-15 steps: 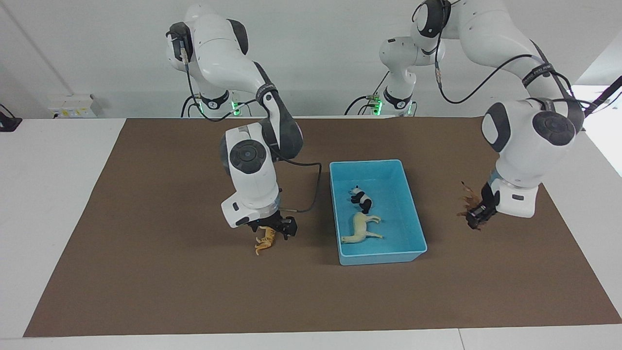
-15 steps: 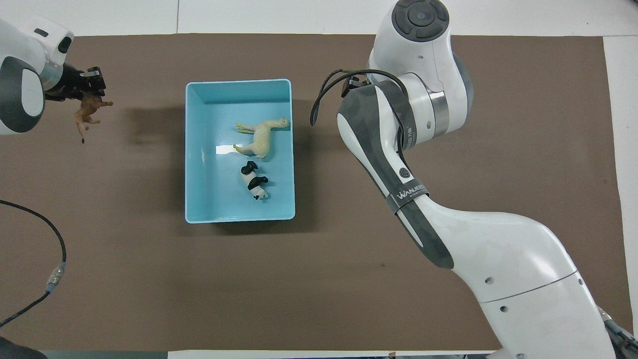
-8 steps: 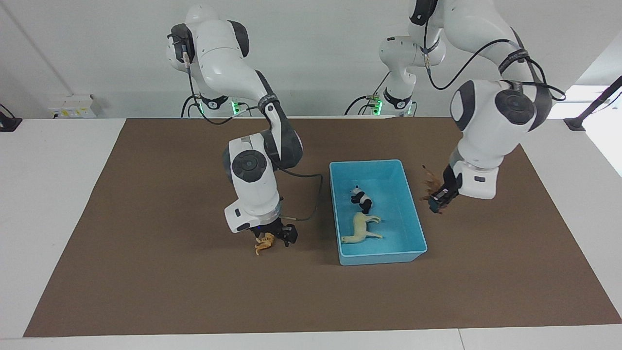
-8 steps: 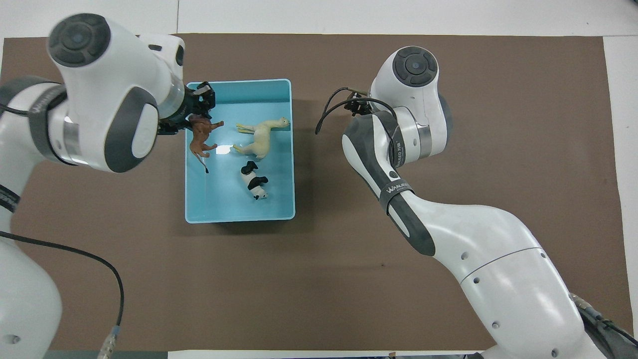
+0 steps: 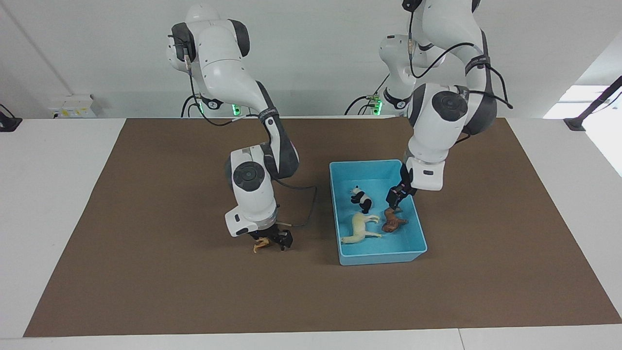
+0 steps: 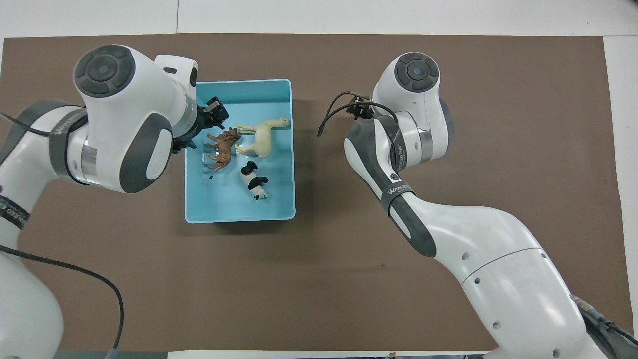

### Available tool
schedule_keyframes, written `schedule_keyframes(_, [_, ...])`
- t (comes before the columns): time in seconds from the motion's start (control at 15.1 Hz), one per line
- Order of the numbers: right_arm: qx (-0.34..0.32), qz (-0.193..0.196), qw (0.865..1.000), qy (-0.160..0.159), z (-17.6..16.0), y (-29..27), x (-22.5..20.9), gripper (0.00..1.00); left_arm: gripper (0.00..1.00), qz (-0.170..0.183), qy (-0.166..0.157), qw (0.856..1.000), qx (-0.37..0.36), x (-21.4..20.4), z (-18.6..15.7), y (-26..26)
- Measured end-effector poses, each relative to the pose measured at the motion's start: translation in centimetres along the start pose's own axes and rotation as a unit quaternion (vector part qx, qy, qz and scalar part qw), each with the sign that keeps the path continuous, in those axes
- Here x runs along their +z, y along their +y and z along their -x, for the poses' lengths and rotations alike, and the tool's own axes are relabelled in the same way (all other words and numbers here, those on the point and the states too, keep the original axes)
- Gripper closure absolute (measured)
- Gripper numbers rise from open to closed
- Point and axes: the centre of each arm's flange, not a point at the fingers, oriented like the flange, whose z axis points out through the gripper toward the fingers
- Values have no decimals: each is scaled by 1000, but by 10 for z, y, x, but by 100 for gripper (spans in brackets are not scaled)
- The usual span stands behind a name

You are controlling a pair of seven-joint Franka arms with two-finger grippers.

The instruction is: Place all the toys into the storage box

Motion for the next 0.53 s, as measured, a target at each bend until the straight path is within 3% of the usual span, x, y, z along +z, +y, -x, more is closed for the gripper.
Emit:
schedule_keyframes(0.13, [1,-5,1000,5,0,1,-1,18,0,-12,-17,998,53,-27,-2,-39])
schedule_keyframes(0.4, [-14,-8,1000,12,-1,1,-12,63,0,-39,-73,988,129,-38,25,-63])
schedule_keyframes(0.53, [-22,-4,1000,6,0,1,-15,67,0,-41,-79,985,148,-39,38,-70])
